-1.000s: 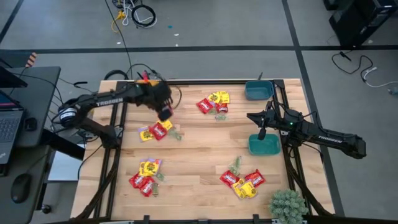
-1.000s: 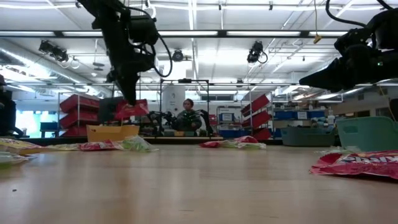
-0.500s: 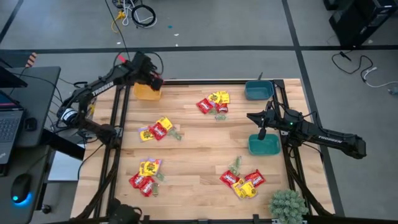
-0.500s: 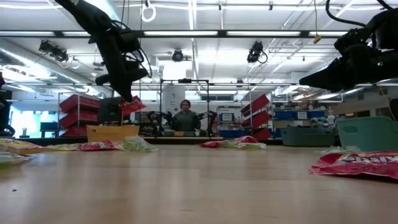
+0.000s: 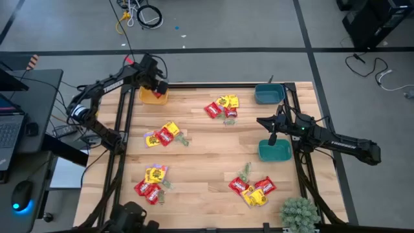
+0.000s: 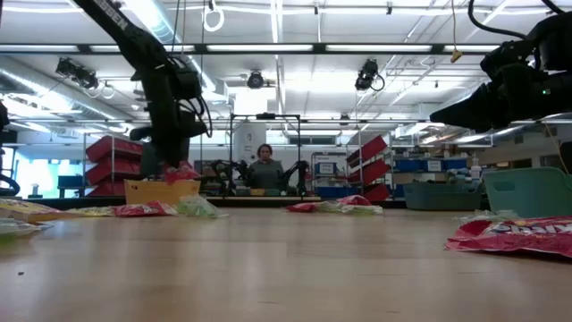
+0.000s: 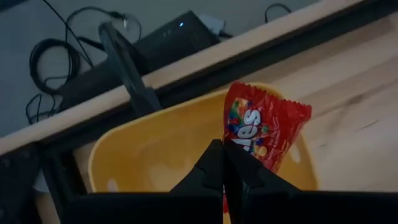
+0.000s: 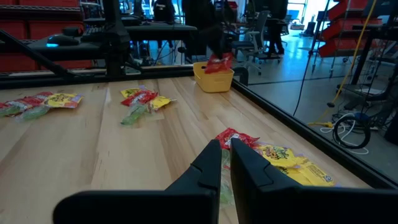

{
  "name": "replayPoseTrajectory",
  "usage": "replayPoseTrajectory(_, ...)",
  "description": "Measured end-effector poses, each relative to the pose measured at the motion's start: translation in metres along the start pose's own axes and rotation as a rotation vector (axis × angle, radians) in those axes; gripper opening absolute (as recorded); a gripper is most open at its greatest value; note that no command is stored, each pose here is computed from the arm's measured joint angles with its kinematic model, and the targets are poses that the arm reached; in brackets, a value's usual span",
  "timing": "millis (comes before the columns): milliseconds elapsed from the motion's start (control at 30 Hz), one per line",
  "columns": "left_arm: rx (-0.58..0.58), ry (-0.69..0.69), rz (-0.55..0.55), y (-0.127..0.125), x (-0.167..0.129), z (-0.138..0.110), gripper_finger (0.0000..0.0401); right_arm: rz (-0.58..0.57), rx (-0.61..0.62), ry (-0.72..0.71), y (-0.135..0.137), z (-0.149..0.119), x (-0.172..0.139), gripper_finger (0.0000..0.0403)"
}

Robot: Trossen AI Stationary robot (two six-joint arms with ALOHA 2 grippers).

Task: Sort candy
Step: Put the red candy into the yellow bin

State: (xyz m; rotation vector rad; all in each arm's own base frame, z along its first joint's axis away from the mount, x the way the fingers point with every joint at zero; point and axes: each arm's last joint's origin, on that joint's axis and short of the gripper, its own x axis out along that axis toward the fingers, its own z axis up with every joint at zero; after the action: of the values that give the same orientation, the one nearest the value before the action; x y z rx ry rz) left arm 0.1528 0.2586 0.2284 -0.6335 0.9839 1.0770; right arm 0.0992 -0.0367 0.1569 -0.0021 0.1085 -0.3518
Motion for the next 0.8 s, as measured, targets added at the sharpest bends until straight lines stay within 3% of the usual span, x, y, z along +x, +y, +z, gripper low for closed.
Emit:
replayPoseTrajectory(300, 0.071, 0.064, 0.011, -0.001, 0.011, -0.004, 0.0024, 0.000, 0.000, 0.000, 0.000, 0.000, 0.000, 0.0023)
replayPoseTrajectory(633, 0.258, 0.154, -0.041, -0.003, 0.011, -0.012, 0.0084, 0.000, 0.000, 0.000, 0.000, 0.000, 0.000, 0.0023)
replayPoseTrajectory(800, 0.365, 0.161, -0.044, -0.011, 0.004, -0.016, 0.0079, 0.000, 0.000, 0.000, 0.000, 0.000, 0.000, 0.0023)
